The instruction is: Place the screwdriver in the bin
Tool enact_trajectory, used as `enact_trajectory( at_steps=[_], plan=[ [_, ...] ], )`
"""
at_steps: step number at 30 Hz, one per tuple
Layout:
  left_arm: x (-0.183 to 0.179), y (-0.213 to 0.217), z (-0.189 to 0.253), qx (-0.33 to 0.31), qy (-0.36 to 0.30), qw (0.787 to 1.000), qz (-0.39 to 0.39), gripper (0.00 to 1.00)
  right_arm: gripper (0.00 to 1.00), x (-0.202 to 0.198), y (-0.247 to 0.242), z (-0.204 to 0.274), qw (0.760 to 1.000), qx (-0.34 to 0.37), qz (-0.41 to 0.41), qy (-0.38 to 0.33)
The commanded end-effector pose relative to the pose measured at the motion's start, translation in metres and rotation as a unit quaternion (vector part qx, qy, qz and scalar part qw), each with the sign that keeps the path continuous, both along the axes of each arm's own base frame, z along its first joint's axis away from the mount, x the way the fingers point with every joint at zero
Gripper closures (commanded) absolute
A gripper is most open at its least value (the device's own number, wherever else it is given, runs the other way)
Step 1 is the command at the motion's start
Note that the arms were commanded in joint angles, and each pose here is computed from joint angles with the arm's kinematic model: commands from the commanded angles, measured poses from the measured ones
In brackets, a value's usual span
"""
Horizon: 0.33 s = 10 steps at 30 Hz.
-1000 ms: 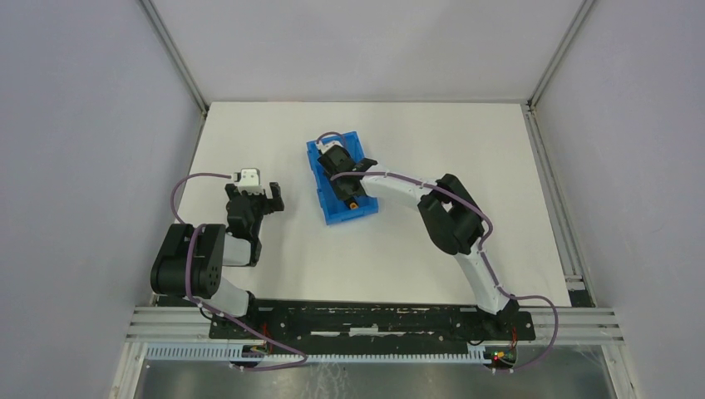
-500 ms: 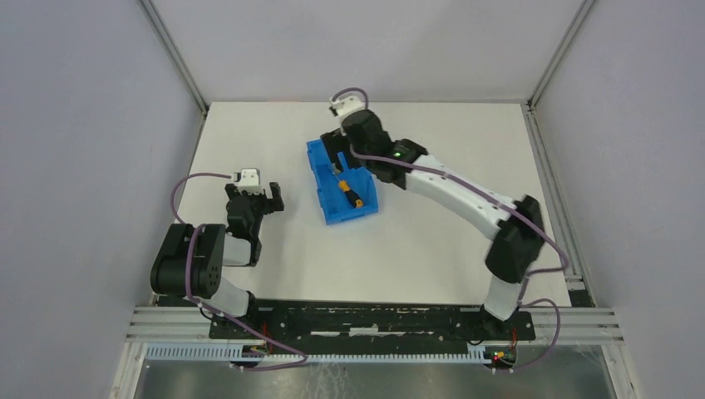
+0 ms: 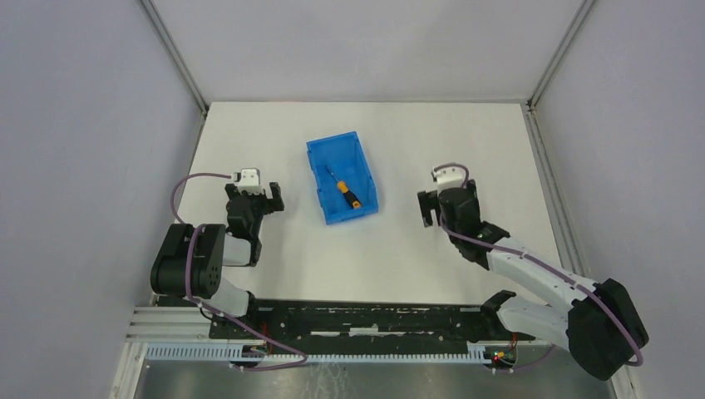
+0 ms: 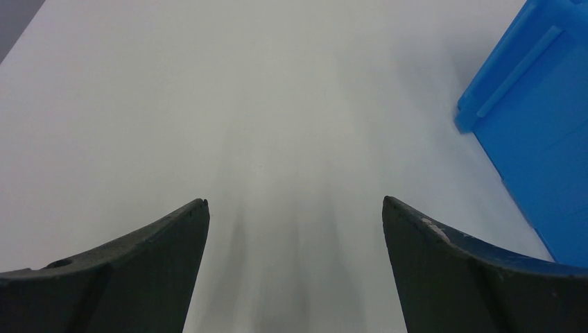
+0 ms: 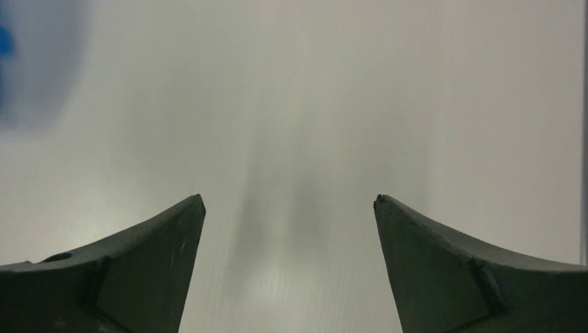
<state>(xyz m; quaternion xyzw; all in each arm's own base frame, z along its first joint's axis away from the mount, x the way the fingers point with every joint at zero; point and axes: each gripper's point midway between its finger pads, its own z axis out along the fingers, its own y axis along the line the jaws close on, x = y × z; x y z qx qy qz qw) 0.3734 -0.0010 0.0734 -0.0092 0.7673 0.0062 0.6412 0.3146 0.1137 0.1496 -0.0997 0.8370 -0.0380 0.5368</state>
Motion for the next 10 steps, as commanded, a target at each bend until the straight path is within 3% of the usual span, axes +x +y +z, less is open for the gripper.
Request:
enact_trajectory(
  at_steps=[1, 10],
  plan=[
    [0.007, 0.0, 0.014, -0.009, -0.027, 1.0, 0.001, 0.0, 0.02, -0.015, -0.015, -0.038, 0.999, 0.011, -0.012, -0.027],
    [0.007, 0.0, 0.014, -0.009, -0.027, 1.0, 0.001, 0.0, 0.02, -0.029, -0.014, -0.068, 0.999, 0.044, -0.008, -0.019]
  ],
)
